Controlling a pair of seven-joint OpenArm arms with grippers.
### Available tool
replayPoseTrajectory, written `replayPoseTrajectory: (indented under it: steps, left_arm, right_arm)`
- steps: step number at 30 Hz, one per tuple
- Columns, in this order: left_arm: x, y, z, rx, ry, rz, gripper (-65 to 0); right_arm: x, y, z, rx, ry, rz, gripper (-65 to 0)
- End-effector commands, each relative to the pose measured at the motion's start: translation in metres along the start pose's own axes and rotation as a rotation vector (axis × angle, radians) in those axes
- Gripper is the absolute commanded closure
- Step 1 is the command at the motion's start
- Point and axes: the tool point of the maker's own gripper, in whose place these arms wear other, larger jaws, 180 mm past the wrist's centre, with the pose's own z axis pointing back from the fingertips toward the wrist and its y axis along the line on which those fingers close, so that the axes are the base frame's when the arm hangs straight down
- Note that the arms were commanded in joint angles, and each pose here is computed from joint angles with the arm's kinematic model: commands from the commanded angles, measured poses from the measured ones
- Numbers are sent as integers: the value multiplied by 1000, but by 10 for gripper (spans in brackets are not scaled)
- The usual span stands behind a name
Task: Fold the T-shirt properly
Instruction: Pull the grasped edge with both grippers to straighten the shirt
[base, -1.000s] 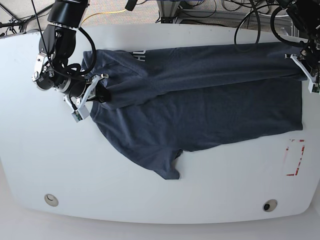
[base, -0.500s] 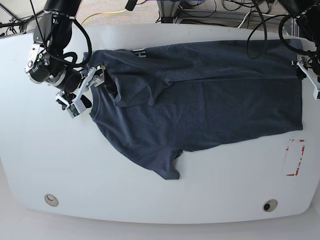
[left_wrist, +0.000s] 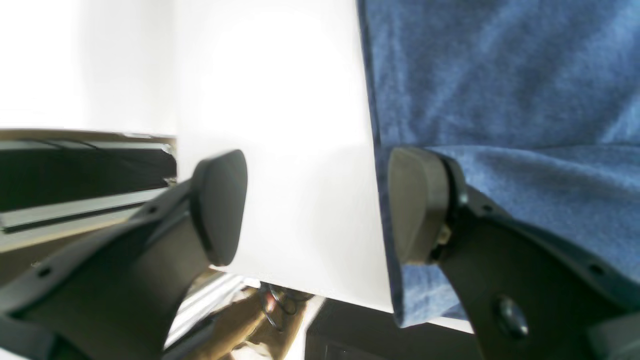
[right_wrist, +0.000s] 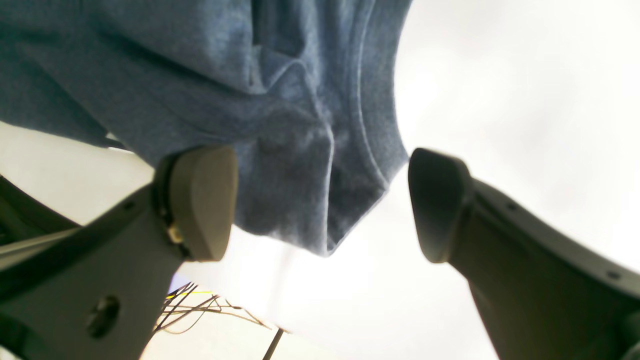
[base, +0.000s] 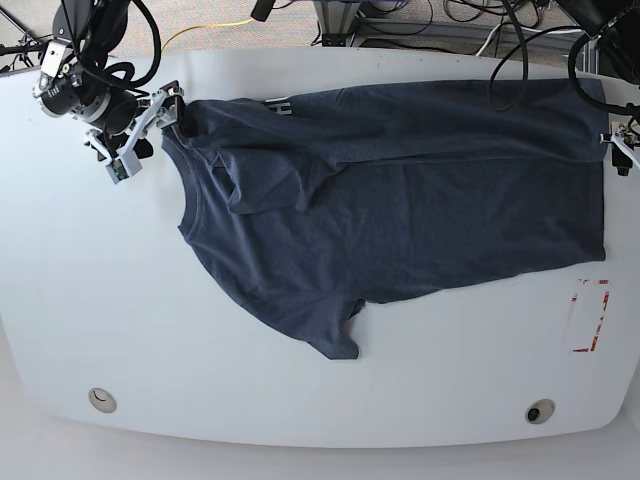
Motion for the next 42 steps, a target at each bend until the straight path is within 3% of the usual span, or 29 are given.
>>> replayPoseTrajectory:
  steps: [1,10,18,28,30,34,37,42]
  left_arm:
    - [0,5,9,23,-9,-33,-408]
    - [-58,-19,11,-31,112,3,-408]
    - [-84,-37,0,-93,124,49,-408]
    - [-116,-66,-28,-209,195,120,-389]
    - [-115,-68,-30,-216,195,122,-329]
    - [-113,-69,-31,-218,193,118,-114]
    - [-113,-70,-31,-219,193,117,-76]
    - [-111,-62,-28,-204,191,95,-75]
  right_arm:
    - [1,-8,5,-20,-1,11,-498]
    - [-15,-19,-5,-120,77,11,-499]
    - [-27,-5,-29,-73,131,0,-498]
    - [-26,-4,-34,-65,103,-16,-491]
    - [-26,-4,-34,-65,103,-16,-452]
    - [-27,-5,-33,-68,104,-18,-181]
    - [-28,-10,-31,-80,115,-6,-5]
    - [-46,-15,-22,-99,172,7,-6]
